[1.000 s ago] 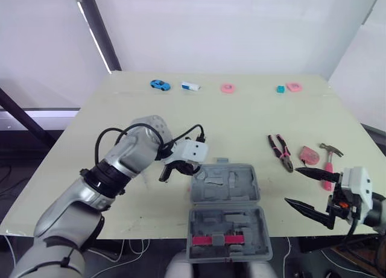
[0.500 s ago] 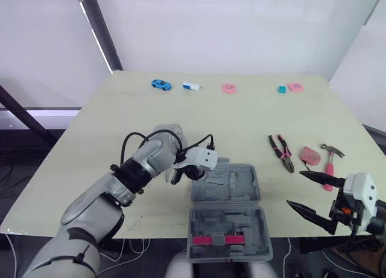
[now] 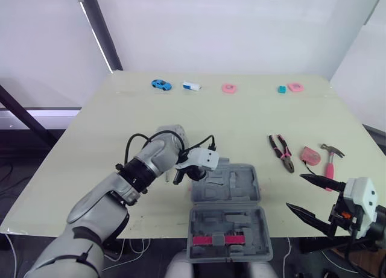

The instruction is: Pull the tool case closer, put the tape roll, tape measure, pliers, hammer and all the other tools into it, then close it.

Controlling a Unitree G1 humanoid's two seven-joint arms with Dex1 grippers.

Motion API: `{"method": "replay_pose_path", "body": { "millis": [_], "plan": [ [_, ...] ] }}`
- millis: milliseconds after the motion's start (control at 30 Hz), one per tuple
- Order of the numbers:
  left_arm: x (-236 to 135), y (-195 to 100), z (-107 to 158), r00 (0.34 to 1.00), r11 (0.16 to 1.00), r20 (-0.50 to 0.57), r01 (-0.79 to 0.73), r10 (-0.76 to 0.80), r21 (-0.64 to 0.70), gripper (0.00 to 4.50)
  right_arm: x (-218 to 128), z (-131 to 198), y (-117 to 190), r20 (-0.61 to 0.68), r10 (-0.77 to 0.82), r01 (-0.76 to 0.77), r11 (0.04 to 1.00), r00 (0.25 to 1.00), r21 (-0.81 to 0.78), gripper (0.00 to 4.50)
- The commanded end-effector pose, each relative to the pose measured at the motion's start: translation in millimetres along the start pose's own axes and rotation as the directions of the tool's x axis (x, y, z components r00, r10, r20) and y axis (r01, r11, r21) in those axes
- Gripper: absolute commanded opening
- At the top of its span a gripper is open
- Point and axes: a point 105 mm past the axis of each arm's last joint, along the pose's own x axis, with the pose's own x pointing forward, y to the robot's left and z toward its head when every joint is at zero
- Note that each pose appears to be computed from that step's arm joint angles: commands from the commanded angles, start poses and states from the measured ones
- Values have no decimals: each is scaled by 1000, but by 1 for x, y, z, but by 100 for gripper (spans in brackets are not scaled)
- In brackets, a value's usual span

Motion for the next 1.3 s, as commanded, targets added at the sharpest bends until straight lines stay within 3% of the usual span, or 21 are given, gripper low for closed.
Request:
{"method": "replay_pose_path", "body": {
  "millis": [33,667,1300],
  "plan": [
    [-7,5,3,1000,999,-4,-26,27,17,7,-2,11,-1,31,-7,9,999,999,-47,450],
    [-19,3,9,995,998,86,-50,52,-29,7,5,7,-7,48,8,-6,999,999,-41,450],
    [-9,1,3,999,1000,38,-24,24,-14,7,4,10,-2,54,15,-13,999,998,-38,450]
  ]
}}
